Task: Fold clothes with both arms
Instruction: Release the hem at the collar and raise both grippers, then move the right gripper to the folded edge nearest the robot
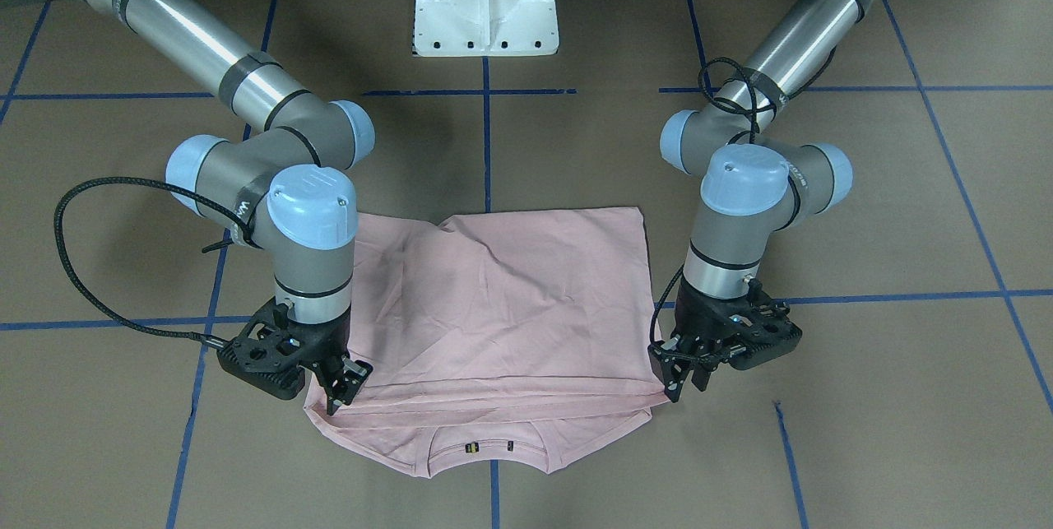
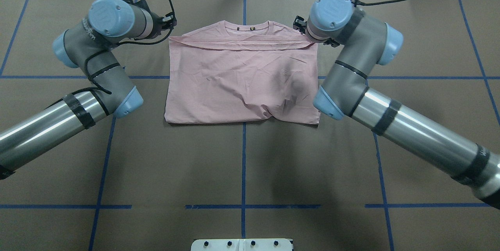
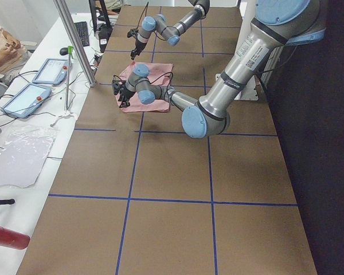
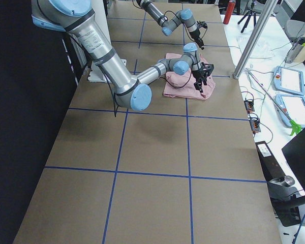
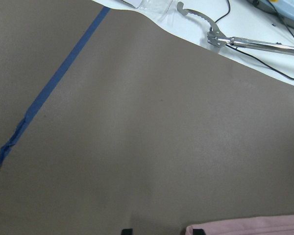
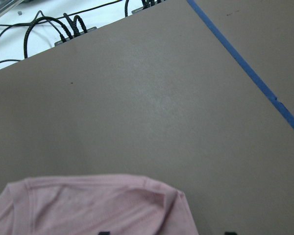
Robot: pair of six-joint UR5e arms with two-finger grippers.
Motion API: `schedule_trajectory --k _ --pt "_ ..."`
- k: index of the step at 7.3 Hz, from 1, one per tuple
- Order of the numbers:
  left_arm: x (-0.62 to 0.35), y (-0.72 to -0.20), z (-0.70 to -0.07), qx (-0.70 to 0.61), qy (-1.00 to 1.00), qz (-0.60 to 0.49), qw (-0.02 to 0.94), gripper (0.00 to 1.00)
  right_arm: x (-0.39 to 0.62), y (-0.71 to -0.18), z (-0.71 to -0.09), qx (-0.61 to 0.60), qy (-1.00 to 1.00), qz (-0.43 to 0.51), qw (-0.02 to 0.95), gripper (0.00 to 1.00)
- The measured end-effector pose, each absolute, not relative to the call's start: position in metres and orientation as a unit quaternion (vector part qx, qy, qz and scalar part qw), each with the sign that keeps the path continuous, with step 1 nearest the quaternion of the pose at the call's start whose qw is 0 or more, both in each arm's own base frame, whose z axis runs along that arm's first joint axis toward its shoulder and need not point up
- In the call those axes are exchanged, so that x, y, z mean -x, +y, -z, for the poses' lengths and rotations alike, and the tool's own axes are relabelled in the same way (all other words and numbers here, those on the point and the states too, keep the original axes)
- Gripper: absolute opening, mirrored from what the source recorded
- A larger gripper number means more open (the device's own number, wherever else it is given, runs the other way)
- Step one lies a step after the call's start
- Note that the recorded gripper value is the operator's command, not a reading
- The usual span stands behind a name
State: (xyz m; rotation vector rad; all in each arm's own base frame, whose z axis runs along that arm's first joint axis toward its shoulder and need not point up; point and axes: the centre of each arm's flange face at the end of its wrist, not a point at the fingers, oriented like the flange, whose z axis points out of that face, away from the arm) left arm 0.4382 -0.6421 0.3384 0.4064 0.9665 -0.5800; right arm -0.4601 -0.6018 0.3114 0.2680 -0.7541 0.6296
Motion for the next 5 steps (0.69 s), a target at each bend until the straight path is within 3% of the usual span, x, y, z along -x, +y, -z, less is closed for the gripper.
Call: schedule_trajectory --k 1,3,5 --pt "-0.424 -0.629 -0.337 -0.196 0.466 0.271 0.819 0.51 0.450 -0.549 -0.317 -0.110 -0.388 -0.302 0.864 0.99" --pt "-0.413 -0.618 -0.337 -0.199 0.474 0.270 0.814 0.51 0.453 -0.469 -0.323 -0.058 -0.419 -0.329 0.844 0.77" --pt "-0.412 -0.615 -0.333 -0.200 0.478 0.270 0.812 0.51 0.453 -0.423 -0.348 -0.027 -0.413 -0.337 0.846 0.72"
